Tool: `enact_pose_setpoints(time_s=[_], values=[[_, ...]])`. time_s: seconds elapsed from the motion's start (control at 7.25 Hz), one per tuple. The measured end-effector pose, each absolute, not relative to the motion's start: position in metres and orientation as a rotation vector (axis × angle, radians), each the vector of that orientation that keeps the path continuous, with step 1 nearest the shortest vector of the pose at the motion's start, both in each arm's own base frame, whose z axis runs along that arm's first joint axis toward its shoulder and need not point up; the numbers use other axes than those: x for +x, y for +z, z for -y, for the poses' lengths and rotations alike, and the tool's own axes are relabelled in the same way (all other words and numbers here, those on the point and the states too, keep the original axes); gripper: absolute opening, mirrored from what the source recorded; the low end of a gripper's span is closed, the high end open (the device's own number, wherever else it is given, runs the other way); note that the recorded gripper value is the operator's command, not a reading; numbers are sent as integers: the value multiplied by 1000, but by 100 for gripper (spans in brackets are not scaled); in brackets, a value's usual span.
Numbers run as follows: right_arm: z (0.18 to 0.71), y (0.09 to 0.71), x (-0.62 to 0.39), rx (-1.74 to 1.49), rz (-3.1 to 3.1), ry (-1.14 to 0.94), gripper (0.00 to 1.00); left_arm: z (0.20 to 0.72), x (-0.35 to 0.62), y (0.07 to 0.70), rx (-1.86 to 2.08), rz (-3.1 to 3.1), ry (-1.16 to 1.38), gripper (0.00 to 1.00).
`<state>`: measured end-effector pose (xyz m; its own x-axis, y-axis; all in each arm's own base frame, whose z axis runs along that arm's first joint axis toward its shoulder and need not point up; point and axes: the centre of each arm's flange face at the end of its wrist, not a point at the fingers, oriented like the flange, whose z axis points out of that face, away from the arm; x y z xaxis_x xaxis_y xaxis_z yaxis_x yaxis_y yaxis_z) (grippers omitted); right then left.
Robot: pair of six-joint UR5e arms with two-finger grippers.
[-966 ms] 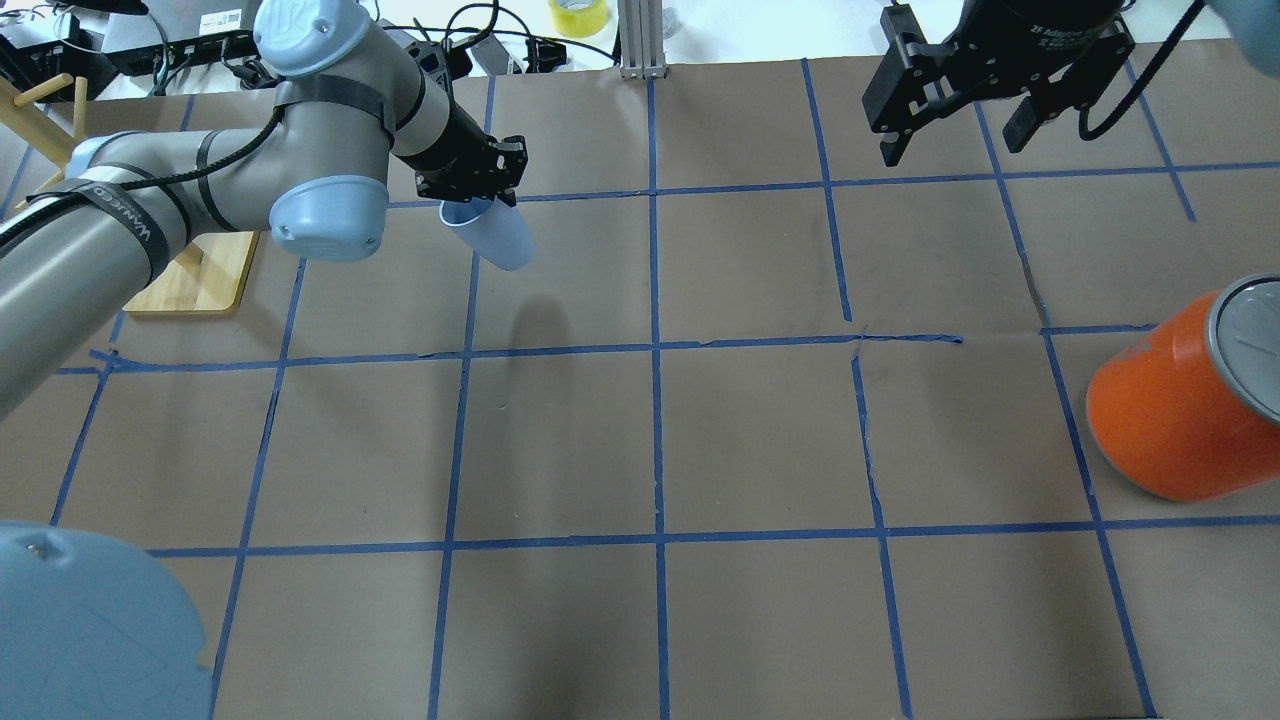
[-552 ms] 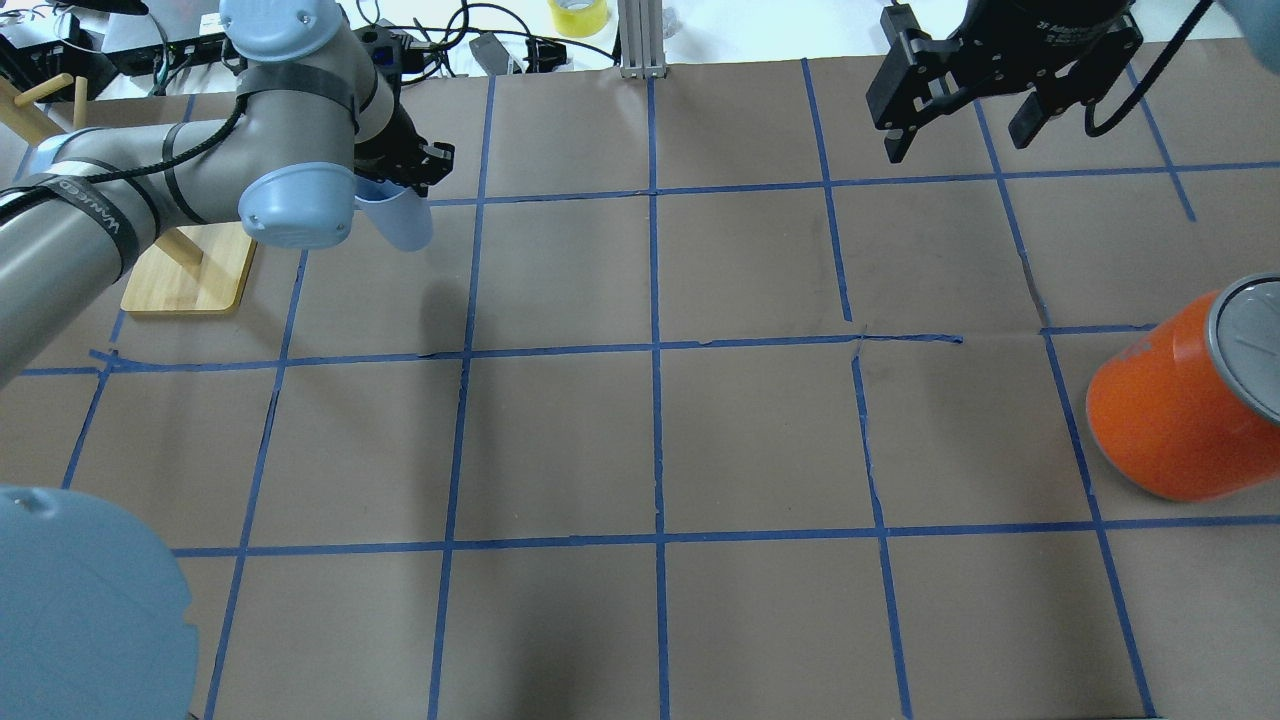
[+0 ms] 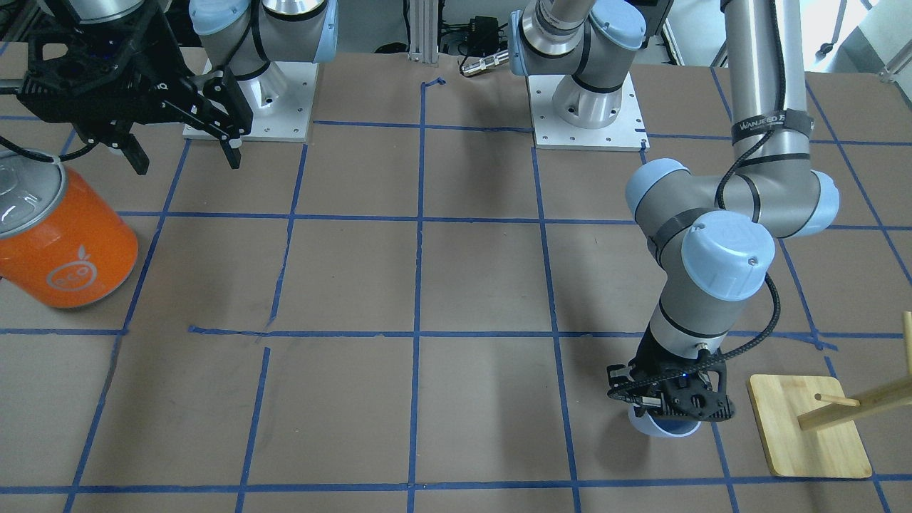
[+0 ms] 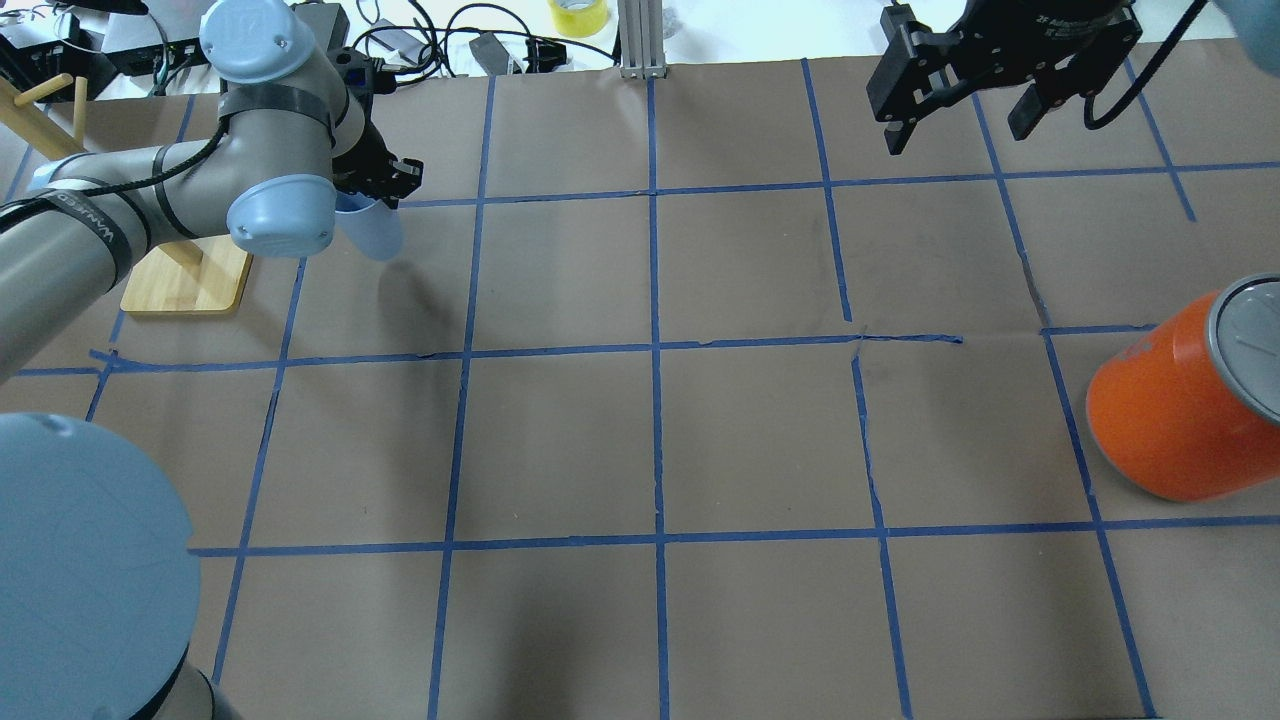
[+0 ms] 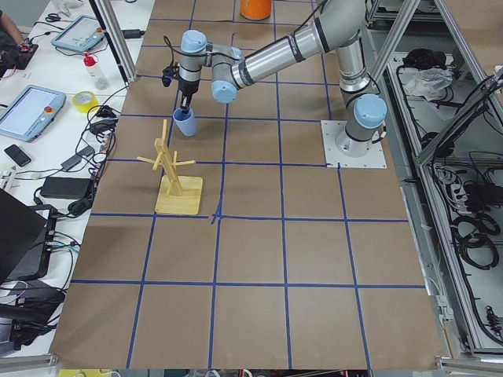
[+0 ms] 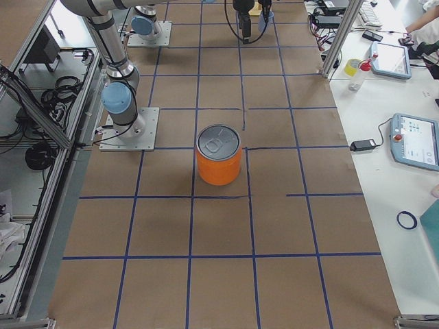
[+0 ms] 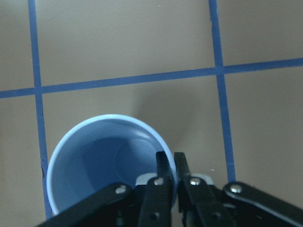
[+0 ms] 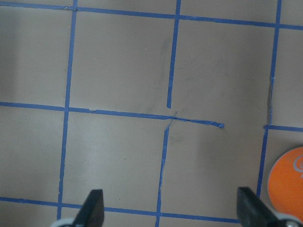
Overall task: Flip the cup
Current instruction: 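Set the white cup upright on the table and open the left gripper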
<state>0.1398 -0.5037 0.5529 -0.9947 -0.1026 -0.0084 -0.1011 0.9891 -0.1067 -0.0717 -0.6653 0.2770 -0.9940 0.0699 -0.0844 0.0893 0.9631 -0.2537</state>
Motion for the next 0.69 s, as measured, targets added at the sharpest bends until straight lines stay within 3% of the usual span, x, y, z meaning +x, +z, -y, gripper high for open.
enact_pose_setpoints(time_s=[0.14, 0.28, 0.41, 0.55, 0.69], values=[[503, 549, 139, -162, -3130, -145, 100, 664, -71, 270, 123, -3041, -387, 0], [502, 544, 137, -154, -3145, -124, 100, 663, -69, 264, 123, -3045, -372, 12], [502, 541, 135, -151, -3156, -116, 100, 661, -68, 259, 120, -3047, -358, 90], [500, 542, 133, -152, -3173, -113, 100, 660, -67, 256, 113, -3051, -347, 100], [498, 544, 132, -154, -3189, -120, 100, 660, -67, 257, 103, -3051, -349, 100]])
